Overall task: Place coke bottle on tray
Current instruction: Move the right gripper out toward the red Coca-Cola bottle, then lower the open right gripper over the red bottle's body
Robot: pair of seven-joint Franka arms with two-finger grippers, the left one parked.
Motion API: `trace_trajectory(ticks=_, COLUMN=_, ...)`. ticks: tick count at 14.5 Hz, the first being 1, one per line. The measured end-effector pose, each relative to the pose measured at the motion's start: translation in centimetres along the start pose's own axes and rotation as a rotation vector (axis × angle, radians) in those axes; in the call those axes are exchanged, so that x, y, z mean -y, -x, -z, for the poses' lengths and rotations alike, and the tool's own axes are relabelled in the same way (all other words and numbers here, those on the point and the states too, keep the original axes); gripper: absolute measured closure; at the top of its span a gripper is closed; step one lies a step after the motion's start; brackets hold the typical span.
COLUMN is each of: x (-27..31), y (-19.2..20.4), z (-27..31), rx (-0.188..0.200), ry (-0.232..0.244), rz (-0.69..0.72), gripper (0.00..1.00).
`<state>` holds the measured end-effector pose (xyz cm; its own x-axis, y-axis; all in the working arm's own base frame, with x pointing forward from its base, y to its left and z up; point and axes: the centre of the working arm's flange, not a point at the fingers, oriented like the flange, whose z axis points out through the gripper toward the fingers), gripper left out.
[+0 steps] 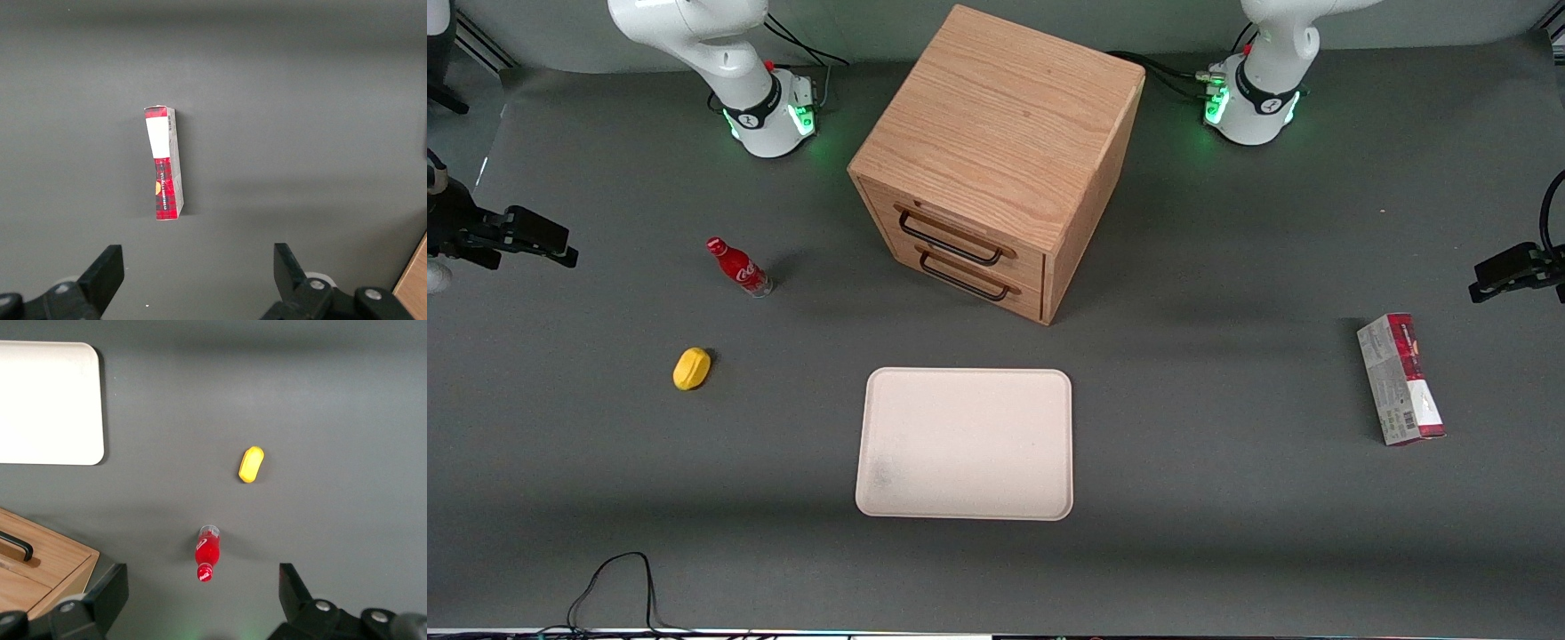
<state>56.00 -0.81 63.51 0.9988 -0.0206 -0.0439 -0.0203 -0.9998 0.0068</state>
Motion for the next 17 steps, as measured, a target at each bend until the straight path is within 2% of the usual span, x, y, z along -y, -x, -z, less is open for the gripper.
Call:
trace_trajectory(ticks=5, x=0.0, y=-0.3, z=-0.6, rx=0.009, ry=0.001, rz=-0.001, gripper=0.00)
trace_trajectory(ticks=7, x=0.0, y=-0.2, z=-1.7, rx=0.035, ry=0.001, rz=-0.001, gripper=0.00)
trace_trajectory(ticks=10, x=-0.1, y=0.3, z=-5.0, rx=0.098, ry=-0.001, rz=-0.001, gripper=0.00)
trace_trajectory(ticks=11, x=-0.2, y=0.6, z=-6.5, rx=0.102, ry=-0.004, rz=-0.001, gripper=0.00)
trace_trajectory(ticks=17, x=1.1, y=6.9, z=-17.7, rx=0.070, ry=-0.031, rz=0.033, gripper=0.00)
